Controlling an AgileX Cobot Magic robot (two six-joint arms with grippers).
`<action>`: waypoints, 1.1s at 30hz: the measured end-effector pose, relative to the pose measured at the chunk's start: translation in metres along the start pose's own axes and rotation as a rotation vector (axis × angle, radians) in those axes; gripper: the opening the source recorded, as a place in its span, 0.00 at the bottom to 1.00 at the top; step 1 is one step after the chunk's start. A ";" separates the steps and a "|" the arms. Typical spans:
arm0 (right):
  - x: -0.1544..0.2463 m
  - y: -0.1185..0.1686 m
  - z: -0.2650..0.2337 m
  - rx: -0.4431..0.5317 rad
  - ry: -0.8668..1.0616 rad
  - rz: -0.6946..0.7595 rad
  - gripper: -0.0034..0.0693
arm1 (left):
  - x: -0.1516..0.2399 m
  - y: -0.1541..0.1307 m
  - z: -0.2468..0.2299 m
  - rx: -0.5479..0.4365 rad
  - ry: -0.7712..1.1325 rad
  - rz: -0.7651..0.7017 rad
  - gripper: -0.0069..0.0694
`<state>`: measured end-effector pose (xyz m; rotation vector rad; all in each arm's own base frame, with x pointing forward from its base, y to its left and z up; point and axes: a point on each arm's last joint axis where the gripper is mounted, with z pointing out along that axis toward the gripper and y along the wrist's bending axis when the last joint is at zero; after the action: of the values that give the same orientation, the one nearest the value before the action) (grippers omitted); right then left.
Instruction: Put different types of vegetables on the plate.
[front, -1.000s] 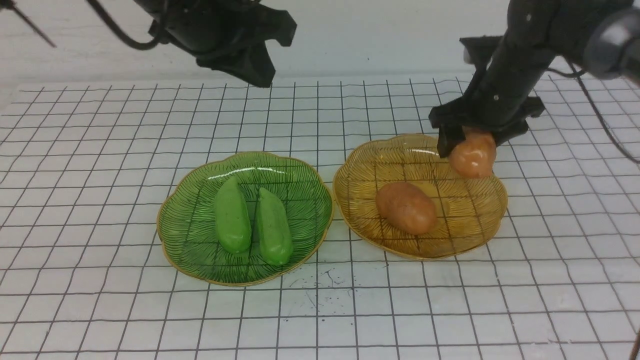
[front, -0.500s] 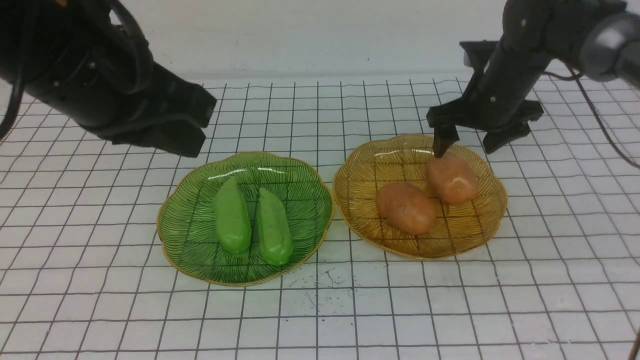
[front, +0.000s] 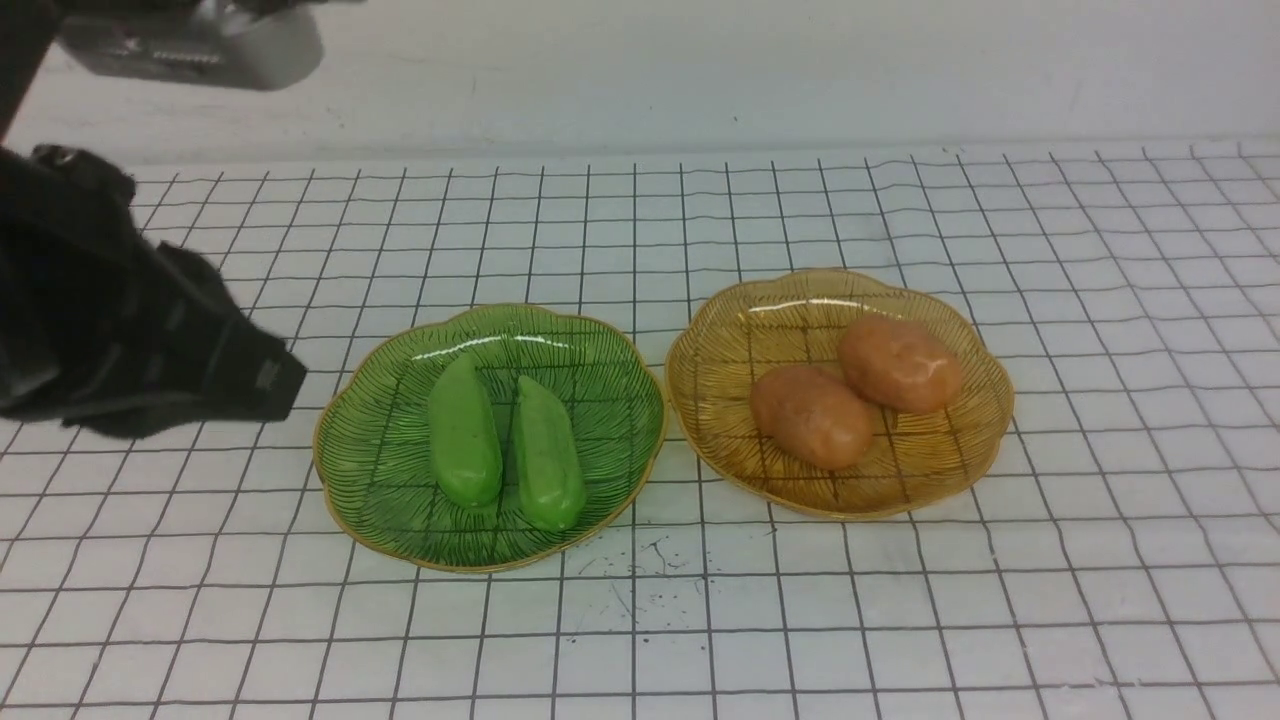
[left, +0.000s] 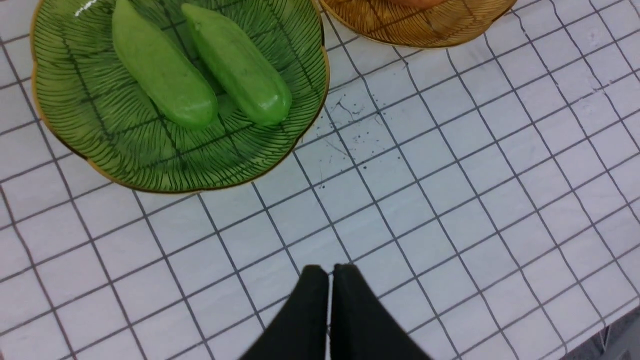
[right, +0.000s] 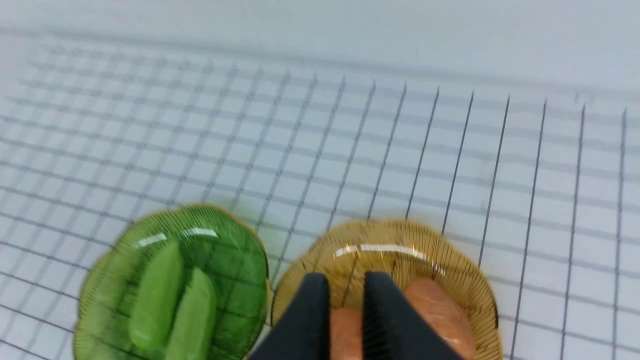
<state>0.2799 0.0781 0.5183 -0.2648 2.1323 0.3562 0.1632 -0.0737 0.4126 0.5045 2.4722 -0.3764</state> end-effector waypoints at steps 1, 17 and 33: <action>0.002 0.003 -0.016 0.001 -0.023 -0.009 0.10 | 0.007 -0.001 -0.004 -0.001 -0.009 0.002 0.08; 0.218 0.004 -0.201 0.148 -0.901 -0.147 0.03 | 0.068 -0.004 -0.039 -0.045 -0.475 0.026 0.08; 0.289 -0.003 -0.190 0.130 -1.055 -0.128 0.03 | 0.104 -0.008 -0.042 -0.031 -0.495 0.085 0.08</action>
<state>-0.0236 -0.0067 0.3768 -0.0927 1.0860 0.2039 0.0604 -0.0370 0.3857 0.4401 1.9696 -0.3762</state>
